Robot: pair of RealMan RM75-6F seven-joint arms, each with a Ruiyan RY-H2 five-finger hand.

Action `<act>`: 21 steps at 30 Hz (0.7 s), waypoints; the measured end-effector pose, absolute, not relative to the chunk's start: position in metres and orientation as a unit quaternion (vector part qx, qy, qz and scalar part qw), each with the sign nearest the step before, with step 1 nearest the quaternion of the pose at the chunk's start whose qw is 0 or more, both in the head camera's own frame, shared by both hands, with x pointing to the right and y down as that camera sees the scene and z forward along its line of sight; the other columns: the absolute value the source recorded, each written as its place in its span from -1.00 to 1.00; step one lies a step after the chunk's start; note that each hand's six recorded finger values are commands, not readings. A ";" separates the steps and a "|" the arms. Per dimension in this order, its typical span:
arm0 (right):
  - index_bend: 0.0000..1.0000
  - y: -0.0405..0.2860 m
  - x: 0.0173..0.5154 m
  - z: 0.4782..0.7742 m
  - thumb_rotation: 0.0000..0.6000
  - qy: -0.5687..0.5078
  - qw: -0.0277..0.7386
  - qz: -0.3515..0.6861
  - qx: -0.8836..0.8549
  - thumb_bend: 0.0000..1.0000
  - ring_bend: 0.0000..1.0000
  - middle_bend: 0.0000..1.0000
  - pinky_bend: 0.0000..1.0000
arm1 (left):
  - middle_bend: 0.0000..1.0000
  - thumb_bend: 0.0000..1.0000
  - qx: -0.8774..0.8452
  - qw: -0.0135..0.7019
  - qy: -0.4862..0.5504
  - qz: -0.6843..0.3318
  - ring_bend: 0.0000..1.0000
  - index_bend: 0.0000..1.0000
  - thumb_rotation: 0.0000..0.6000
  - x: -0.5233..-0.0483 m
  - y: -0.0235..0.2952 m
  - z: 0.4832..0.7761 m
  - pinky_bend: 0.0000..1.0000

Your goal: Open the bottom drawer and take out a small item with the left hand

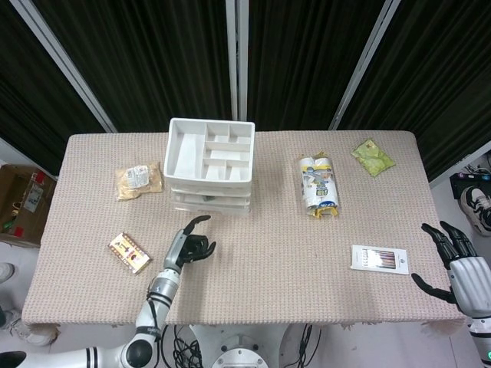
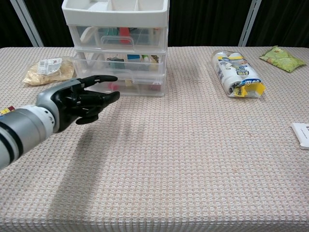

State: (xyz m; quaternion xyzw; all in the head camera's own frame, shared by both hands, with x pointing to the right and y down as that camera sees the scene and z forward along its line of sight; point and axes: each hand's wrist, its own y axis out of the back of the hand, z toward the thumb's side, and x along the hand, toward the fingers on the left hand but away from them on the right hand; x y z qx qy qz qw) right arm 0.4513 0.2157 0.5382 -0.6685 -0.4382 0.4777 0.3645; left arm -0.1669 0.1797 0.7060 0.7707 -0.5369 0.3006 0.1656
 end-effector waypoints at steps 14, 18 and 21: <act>-1.00 0.217 0.460 0.535 1.00 -0.445 0.364 0.480 -0.663 -0.74 -1.00 -0.71 -0.79 | 0.56 -0.39 0.780 -0.195 -0.450 0.389 0.83 -0.53 1.00 -0.179 0.125 0.679 1.00; -1.00 0.218 0.464 0.536 1.00 -0.447 0.360 0.483 -0.661 -0.74 -1.00 -0.71 -0.79 | 0.58 -0.41 0.771 -0.230 -0.416 0.424 0.83 -0.52 1.00 -0.177 0.117 0.691 1.00; -1.00 0.218 0.465 0.536 1.00 -0.449 0.358 0.483 -0.661 -0.74 -1.00 -0.71 -0.79 | 0.62 -0.45 0.769 -0.238 -0.392 0.445 0.86 -0.45 1.00 -0.176 0.116 0.698 1.00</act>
